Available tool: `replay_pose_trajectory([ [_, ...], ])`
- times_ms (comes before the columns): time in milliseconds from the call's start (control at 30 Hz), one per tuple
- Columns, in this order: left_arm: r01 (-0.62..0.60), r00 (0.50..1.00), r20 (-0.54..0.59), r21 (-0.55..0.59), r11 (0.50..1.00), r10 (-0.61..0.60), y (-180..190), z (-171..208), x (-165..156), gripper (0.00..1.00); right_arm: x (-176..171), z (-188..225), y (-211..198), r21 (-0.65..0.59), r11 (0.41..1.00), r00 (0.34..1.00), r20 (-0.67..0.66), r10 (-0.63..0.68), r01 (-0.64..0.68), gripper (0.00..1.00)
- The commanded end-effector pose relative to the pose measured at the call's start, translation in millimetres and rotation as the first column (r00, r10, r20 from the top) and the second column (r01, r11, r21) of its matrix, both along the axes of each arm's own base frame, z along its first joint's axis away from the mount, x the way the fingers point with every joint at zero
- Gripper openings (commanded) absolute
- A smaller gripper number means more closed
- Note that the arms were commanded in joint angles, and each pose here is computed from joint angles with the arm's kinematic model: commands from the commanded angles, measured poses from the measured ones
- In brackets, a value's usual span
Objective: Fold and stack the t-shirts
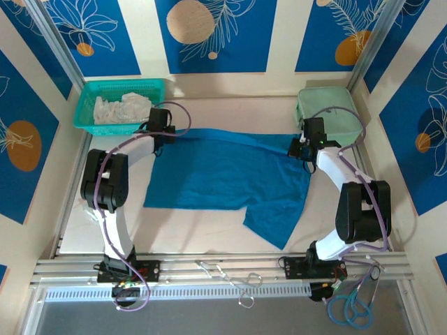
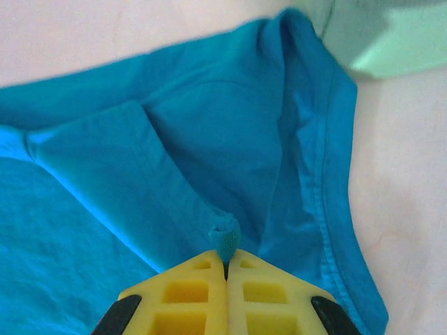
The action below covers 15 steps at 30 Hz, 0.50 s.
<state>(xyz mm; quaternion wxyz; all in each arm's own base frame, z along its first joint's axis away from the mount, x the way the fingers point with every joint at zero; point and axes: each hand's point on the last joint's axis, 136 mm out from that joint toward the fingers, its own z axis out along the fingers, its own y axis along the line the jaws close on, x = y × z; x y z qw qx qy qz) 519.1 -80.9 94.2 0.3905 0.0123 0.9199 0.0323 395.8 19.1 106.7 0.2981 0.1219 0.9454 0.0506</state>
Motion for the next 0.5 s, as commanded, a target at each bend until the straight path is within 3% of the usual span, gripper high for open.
replay_pose_trajectory([
  [0, -0.039, 0.999, 0.028, 0.0, 0.999, 0.039, 9, 10, 3, 0.0, -3, 1, -6, 0.006, 0.999, 0.999, 0.016, -0.041, 0.041, 0.0],
  [467, -0.072, 0.994, -0.075, 0.067, 0.995, 0.077, 19, -3, -4, 0.0, -26, -46, -6, 0.011, 0.998, 0.979, -0.196, -0.051, 0.054, 0.0],
])
